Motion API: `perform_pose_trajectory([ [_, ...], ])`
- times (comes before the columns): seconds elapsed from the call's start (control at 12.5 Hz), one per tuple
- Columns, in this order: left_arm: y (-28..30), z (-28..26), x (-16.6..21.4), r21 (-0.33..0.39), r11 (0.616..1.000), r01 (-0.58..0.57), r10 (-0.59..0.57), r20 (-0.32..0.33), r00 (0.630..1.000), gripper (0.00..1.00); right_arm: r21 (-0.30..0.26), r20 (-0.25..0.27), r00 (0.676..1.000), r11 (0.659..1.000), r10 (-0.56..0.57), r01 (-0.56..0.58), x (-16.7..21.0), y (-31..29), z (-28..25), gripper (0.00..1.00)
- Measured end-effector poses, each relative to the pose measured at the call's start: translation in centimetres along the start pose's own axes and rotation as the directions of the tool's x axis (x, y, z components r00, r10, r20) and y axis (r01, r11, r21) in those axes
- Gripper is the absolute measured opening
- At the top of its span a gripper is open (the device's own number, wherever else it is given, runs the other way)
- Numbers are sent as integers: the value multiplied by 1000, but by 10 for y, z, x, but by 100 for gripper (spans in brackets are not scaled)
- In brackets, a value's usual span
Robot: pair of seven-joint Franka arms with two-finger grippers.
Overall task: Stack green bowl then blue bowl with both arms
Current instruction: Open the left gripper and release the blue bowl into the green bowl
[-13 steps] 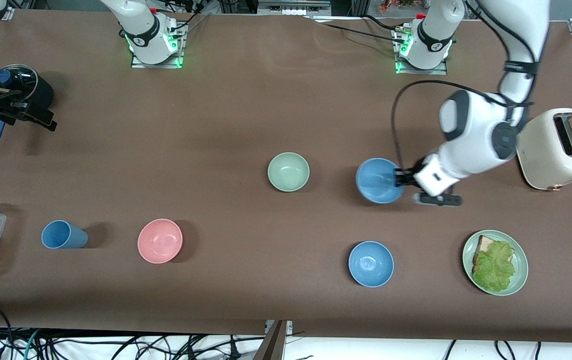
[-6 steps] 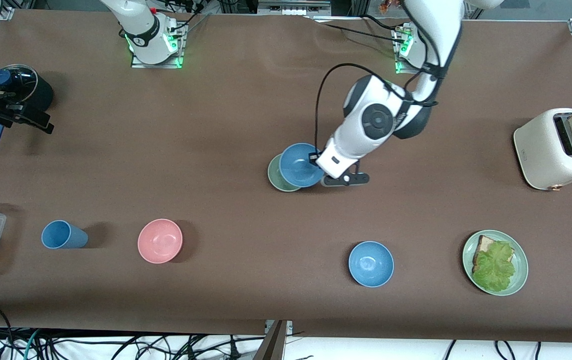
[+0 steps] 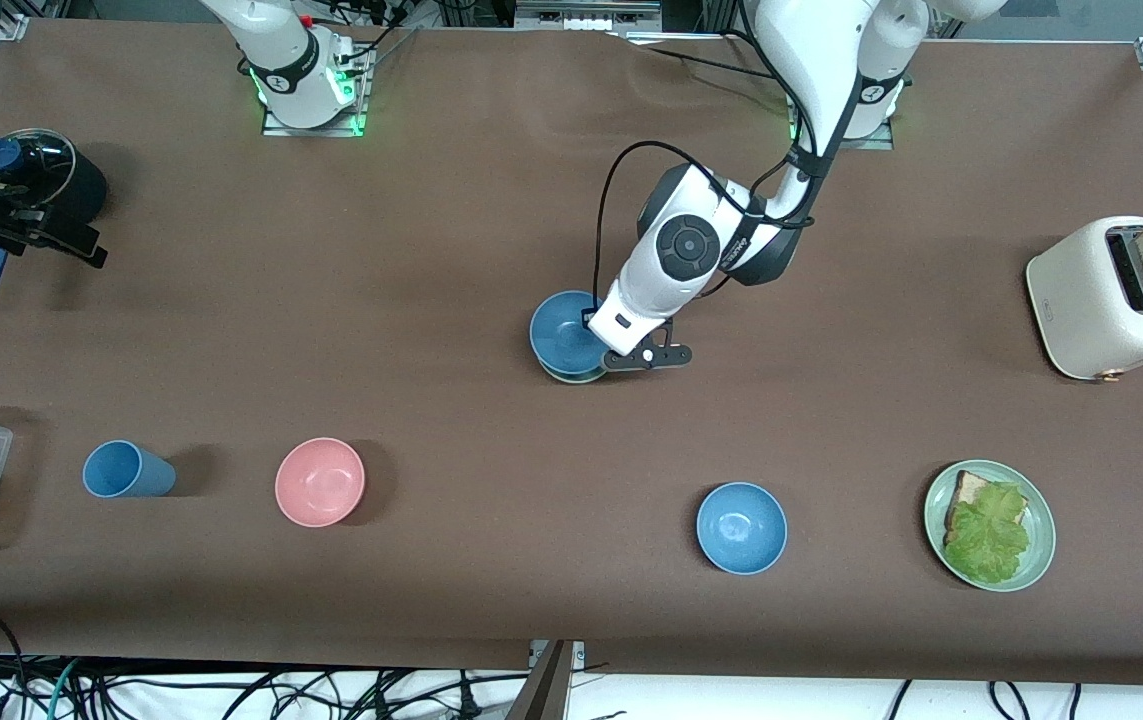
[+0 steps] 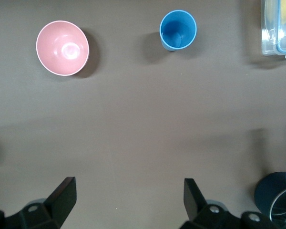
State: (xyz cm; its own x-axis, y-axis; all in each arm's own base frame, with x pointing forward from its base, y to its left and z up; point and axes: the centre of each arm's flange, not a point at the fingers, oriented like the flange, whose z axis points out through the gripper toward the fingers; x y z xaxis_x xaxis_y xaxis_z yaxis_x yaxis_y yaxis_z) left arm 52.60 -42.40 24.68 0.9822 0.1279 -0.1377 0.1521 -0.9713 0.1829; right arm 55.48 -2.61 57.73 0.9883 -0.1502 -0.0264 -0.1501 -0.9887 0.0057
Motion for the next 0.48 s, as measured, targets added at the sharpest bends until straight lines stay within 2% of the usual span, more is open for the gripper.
perform_pose_trajectory([
  [0.08,0,3,0,2,1000,0,0,0,1000,11,0,0,1000,1000,0,0,0,0,0,100],
  [0.32,1,-5,6,-8,1000,3,-4,-19,1000,44,0,2,1000,1000,0,0,0,0,1,100],
  [0.48,3,-29,18,-18,1000,10,-11,-35,999,66,0,4,1000,1000,0,0,1,0,2,99],
])
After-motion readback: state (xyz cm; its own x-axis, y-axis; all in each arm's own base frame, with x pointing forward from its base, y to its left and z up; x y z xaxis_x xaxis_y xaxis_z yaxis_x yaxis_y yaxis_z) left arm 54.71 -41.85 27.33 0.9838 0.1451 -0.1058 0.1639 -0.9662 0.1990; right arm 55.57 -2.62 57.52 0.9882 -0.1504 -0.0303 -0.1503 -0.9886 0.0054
